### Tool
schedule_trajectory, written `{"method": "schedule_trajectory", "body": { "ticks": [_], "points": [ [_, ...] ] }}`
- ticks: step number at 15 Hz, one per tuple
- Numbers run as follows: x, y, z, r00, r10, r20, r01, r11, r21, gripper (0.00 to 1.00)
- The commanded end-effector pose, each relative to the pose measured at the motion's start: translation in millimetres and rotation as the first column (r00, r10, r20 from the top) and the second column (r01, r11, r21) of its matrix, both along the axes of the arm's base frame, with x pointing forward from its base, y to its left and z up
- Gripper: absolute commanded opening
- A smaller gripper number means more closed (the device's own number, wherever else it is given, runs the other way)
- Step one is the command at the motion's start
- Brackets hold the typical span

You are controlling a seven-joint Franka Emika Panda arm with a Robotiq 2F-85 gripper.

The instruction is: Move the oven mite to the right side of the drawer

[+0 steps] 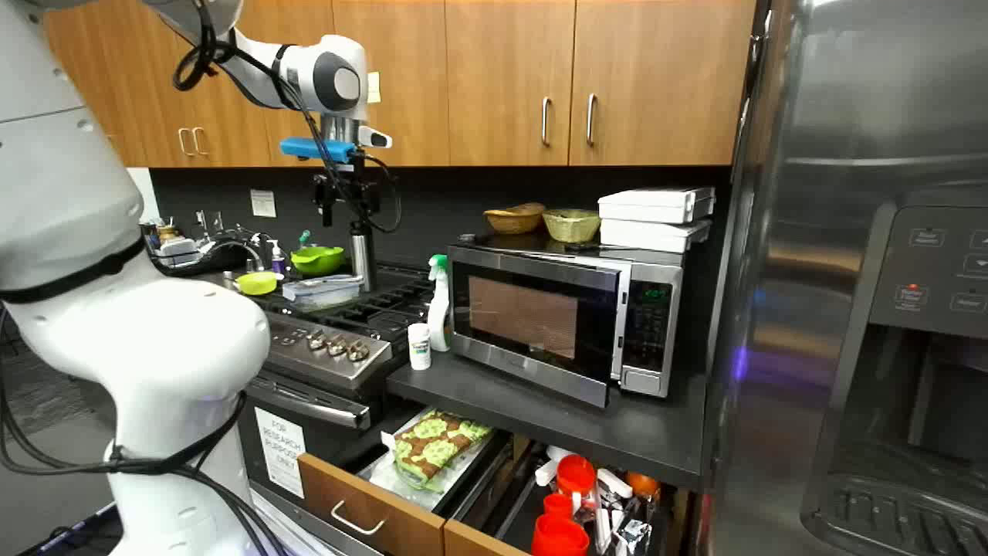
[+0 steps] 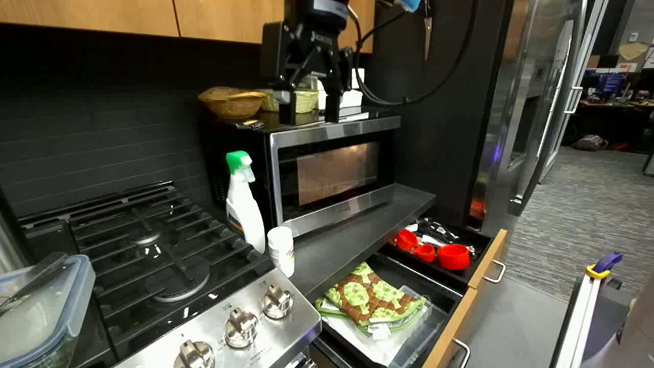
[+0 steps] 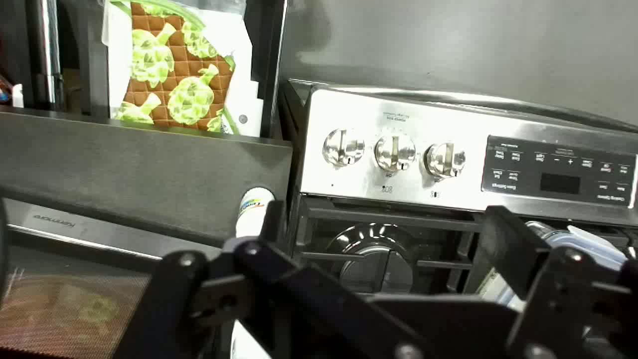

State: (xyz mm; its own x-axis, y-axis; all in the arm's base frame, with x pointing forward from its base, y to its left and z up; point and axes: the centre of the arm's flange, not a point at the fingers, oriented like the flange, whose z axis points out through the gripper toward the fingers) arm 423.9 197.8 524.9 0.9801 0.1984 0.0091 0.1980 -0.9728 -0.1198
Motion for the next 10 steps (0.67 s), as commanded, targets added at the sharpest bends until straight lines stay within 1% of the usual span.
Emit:
{"method": "schedule_trajectory", "body": {
  "ticks": [1, 5, 10],
  "points": [
    [0, 0, 0, 1.000, 0.000, 0.000, 0.000, 1.000, 0.000, 1.00],
    [1, -2, -1, 1.000, -0.005, -0.001, 0.005, 1.000, -0.002, 1.00],
    [5, -15, -6, 0.999, -0.036, 0.000, 0.036, 0.999, -0.010, 1.00]
  ]
}}
